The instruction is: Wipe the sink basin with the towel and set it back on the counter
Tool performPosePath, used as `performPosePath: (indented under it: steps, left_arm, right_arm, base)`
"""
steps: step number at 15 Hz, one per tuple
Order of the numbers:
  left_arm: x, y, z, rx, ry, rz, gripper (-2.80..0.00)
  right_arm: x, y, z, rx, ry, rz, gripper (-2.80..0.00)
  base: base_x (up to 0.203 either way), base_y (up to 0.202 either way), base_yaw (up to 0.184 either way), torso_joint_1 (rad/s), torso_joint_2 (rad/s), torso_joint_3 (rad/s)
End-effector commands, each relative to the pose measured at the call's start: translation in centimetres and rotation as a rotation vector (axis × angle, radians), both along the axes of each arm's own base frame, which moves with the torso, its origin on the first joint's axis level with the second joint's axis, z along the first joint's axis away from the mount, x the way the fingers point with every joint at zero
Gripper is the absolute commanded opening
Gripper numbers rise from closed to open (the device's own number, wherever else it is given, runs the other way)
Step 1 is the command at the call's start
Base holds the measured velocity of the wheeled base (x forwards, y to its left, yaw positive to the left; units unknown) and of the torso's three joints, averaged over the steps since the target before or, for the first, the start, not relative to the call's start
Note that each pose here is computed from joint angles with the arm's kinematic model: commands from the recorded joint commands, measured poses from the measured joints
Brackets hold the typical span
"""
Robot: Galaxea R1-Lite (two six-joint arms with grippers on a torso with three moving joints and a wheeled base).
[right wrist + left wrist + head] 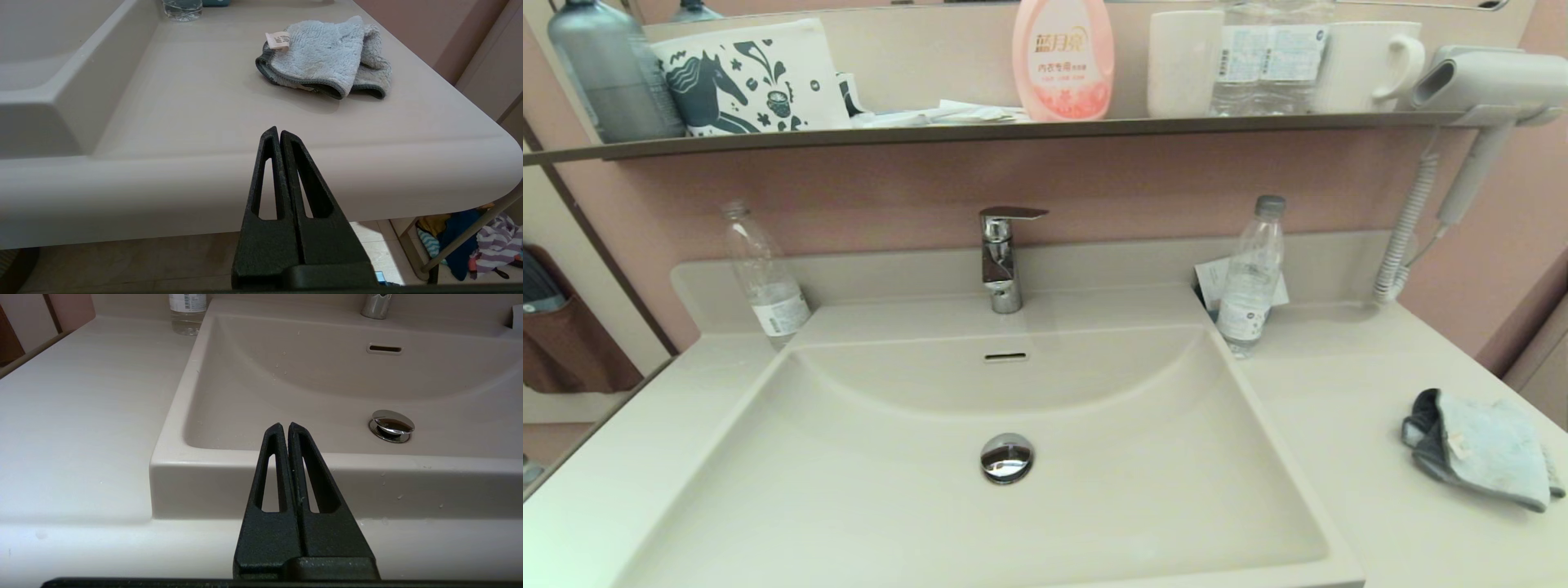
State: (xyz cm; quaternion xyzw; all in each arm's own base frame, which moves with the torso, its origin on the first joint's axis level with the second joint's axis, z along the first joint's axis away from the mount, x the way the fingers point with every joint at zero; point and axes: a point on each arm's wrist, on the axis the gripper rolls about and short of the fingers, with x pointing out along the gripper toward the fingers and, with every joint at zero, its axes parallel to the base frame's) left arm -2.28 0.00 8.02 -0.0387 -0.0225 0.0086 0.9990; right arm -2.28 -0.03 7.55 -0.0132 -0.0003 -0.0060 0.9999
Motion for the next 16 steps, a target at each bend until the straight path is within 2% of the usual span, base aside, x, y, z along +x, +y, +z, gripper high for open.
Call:
performPosePath:
  steps: [1, 16]
  left_arm:
    - [0.0, 0.0, 0.01, -0.001, 0.0, 0.001, -2.8]
    - [0.0, 0.0, 0.01, -0.001, 0.0, 0.001, -2.8]
  right_arm:
    - [0.0, 0.0, 0.01, 0.0, -0.001, 0.0, -2.8]
    - [0.0, 0.0, 0.01, 0.0, -0.001, 0.0, -2.8]
  base:
    - [0.0, 0.0, 0.0, 0.0, 0.0, 0.0]
    - [0.0, 0.0, 0.0, 0.0, 0.0, 0.0]
